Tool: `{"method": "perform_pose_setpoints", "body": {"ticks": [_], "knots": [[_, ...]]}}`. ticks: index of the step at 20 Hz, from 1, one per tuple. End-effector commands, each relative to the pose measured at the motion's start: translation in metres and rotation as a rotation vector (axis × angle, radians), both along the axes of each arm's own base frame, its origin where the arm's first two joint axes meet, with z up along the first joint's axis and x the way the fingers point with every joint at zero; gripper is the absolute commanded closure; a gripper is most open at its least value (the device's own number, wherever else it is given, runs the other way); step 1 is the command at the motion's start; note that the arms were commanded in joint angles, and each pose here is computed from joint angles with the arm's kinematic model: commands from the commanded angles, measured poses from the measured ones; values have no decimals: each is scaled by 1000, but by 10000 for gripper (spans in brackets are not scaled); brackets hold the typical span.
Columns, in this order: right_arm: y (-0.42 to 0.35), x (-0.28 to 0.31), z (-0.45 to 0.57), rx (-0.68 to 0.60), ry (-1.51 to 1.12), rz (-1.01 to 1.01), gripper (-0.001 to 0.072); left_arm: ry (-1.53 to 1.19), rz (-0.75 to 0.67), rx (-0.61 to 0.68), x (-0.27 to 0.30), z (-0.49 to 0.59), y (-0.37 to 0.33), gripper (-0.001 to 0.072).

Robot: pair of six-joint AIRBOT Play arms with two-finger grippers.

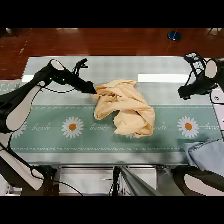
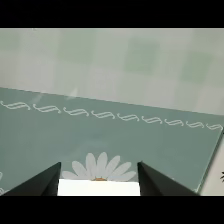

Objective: Fold the shirts.

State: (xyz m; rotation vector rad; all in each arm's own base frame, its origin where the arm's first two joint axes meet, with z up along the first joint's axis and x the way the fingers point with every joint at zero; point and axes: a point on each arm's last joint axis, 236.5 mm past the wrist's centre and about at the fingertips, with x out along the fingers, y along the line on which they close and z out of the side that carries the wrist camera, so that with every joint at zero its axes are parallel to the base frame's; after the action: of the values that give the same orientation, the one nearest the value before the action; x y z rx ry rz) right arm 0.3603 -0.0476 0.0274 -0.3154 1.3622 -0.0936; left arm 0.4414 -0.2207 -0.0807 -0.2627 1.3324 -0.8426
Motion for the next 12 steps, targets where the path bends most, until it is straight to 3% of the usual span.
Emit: {"method": "perform_pose_setpoints", "body": {"ticks": [1,6,8,12], "knots": [[-21,-13,-4,35,31,-100,205,25,-48,-18,-9,9,-1,686],[45,-10,-21,694,-27,-160,178,83,-68,-31,-21,13,6,686],[69,-19,-28,816,-6,-108,134,93,-57,-30,-21,13,6,686],[111,-64,-65,902,121,26,134,111,-46,-30,-23,15,6,686]]}}
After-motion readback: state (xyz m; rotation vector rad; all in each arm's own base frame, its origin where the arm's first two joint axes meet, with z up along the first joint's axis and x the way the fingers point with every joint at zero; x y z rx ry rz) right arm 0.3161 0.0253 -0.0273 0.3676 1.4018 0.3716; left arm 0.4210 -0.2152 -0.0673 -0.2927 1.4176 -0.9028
